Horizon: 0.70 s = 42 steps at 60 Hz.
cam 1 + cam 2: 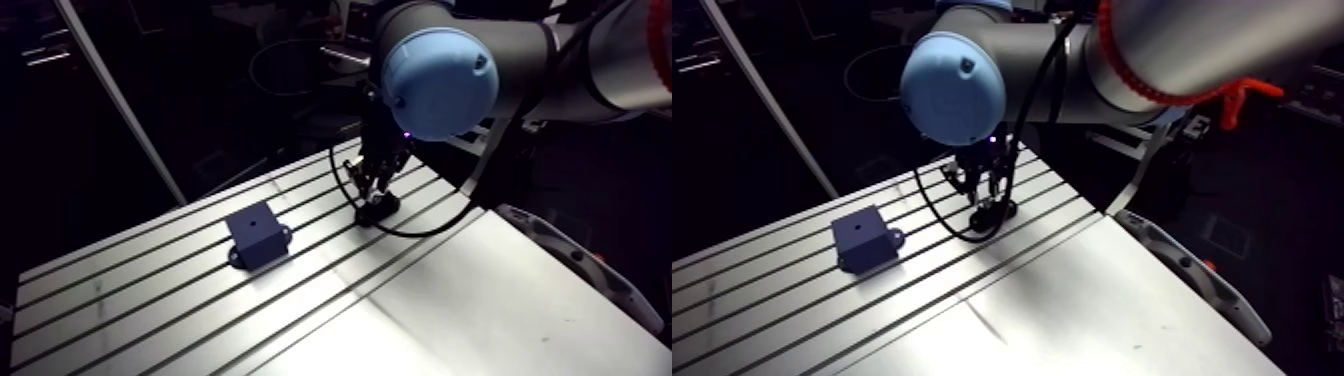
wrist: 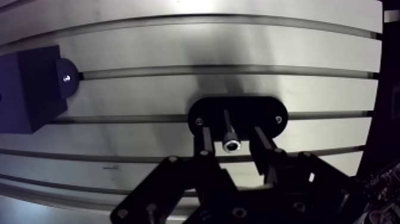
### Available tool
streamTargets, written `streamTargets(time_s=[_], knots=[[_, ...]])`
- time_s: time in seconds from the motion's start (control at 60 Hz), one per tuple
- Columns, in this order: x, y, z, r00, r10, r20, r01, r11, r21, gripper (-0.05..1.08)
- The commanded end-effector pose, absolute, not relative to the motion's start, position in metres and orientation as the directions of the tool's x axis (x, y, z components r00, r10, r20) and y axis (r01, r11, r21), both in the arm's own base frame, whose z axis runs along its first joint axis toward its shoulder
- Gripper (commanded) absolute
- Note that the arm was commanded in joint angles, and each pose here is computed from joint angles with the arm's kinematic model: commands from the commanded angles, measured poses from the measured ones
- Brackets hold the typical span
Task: Pick up the M10 bolt and insert it into the hole until fully seated.
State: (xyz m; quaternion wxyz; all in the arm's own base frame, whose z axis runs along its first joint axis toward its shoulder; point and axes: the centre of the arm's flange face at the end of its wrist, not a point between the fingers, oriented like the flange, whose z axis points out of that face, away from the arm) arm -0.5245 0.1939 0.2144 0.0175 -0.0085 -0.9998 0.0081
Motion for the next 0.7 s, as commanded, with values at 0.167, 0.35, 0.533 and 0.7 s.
streamTargets(time_s=[0.167,0.35,0.533,0.7], knots=[[-0.5253,0.1938,0.2099,-0.999,0.016,0.029,0.016,1.000,-0.020,0.55],[-0.5263,0.1945,0.2103,-0.999,0.016,0.041,0.015,1.000,-0.013,0.55],[-0.5277,0.1956,0.2066,-0.999,0.014,0.048,0.014,1.000,-0.007,0.55],[-0.5260,0.1945,0.2042,-0.999,0.014,0.043,0.014,1.000,-0.010,0.55]])
